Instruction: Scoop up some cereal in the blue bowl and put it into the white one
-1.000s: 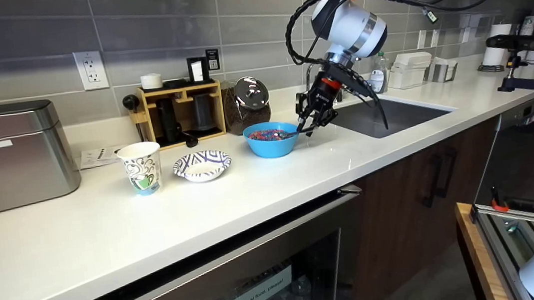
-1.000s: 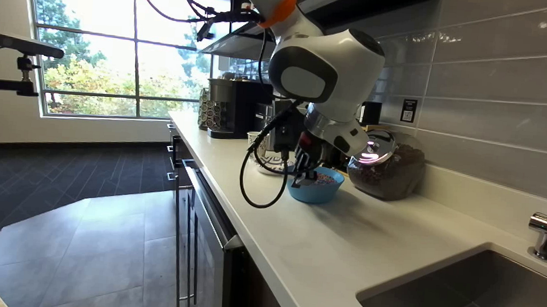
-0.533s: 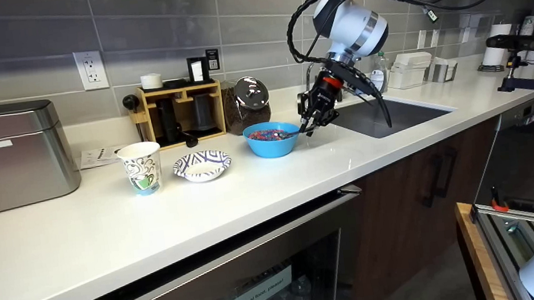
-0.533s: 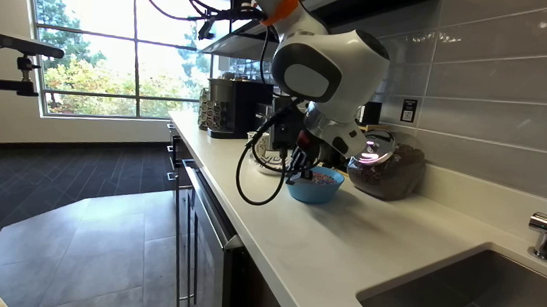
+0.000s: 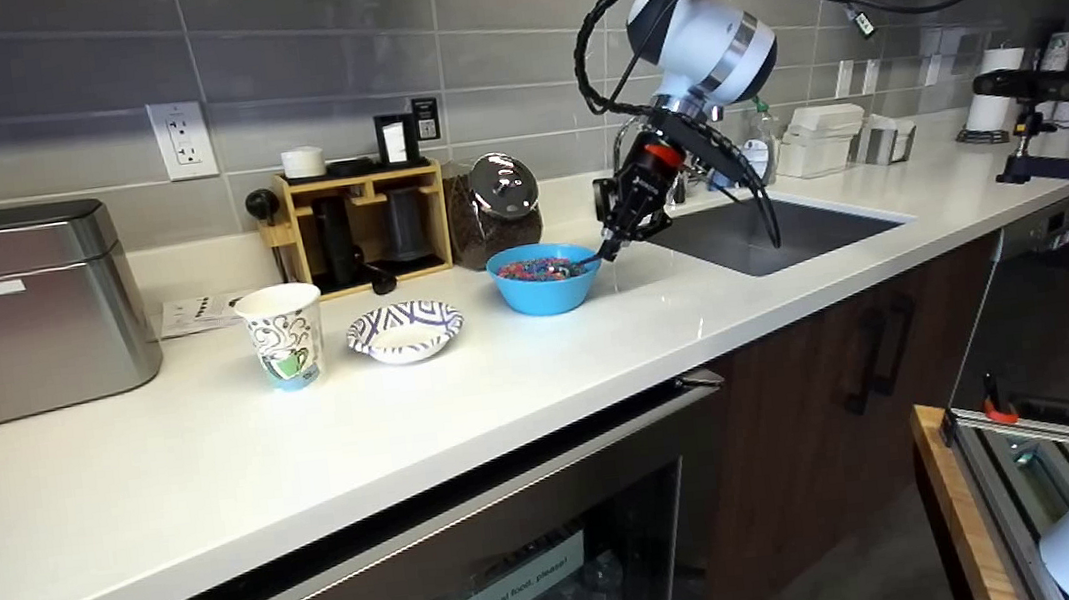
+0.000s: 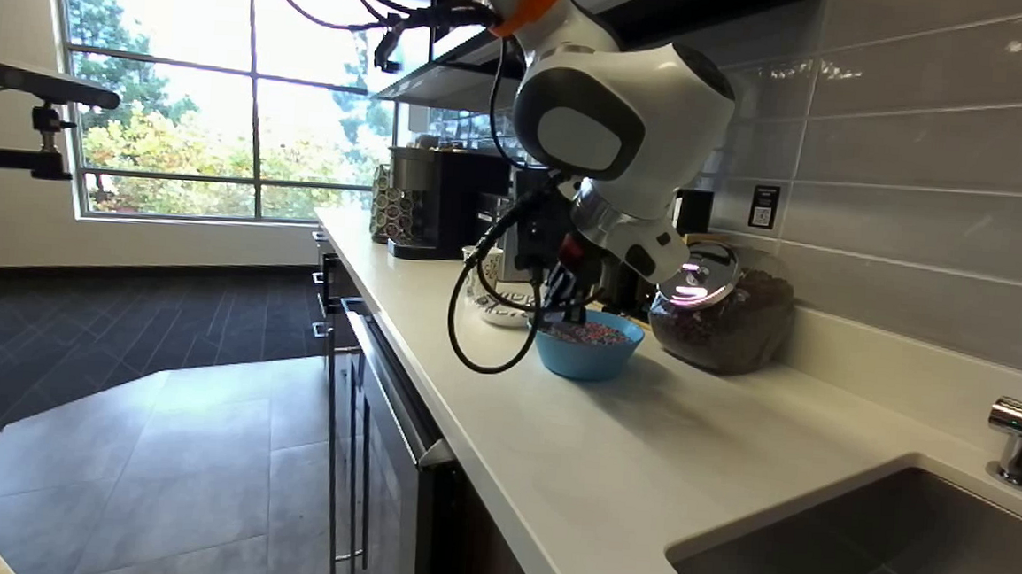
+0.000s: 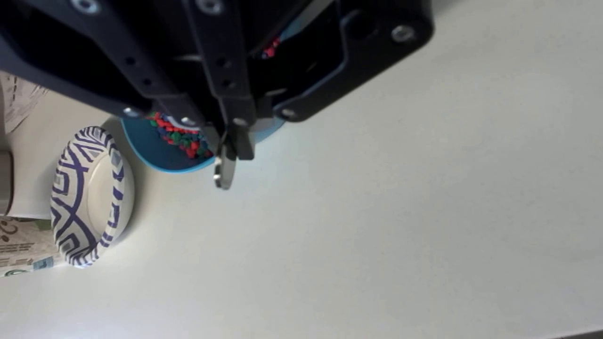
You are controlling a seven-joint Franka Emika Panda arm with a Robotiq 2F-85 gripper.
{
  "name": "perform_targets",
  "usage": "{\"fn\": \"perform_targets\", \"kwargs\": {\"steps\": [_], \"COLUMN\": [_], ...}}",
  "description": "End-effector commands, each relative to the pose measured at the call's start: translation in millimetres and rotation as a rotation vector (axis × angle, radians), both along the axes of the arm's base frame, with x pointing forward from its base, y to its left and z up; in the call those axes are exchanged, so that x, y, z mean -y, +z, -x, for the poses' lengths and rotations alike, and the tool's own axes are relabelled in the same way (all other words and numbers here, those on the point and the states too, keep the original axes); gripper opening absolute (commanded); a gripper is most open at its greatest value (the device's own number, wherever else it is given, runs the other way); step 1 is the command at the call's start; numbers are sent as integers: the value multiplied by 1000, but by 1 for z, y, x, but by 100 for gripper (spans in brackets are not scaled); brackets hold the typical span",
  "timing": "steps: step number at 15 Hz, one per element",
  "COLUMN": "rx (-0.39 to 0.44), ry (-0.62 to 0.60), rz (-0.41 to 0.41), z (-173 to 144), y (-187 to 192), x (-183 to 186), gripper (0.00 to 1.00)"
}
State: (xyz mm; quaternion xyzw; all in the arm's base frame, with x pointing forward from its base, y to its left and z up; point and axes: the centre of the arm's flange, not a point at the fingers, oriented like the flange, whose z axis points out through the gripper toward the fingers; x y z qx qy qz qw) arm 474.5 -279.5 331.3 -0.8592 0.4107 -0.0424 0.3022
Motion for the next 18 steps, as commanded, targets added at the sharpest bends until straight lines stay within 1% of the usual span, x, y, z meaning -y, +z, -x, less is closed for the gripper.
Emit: {"fn": "perform_targets", "kwargs": {"steps": [1, 8, 12, 14, 18], "rx": [-7, 16, 27, 35, 71], "ry": [5, 32, 54, 47, 8], "rz": [-37, -65, -126, -147, -221], "z": [4, 10, 7, 6, 7], "y": [2, 16, 10, 6, -3], "x": [6, 2, 1, 2, 9], "gripper": [1, 1, 1, 1, 1]}}
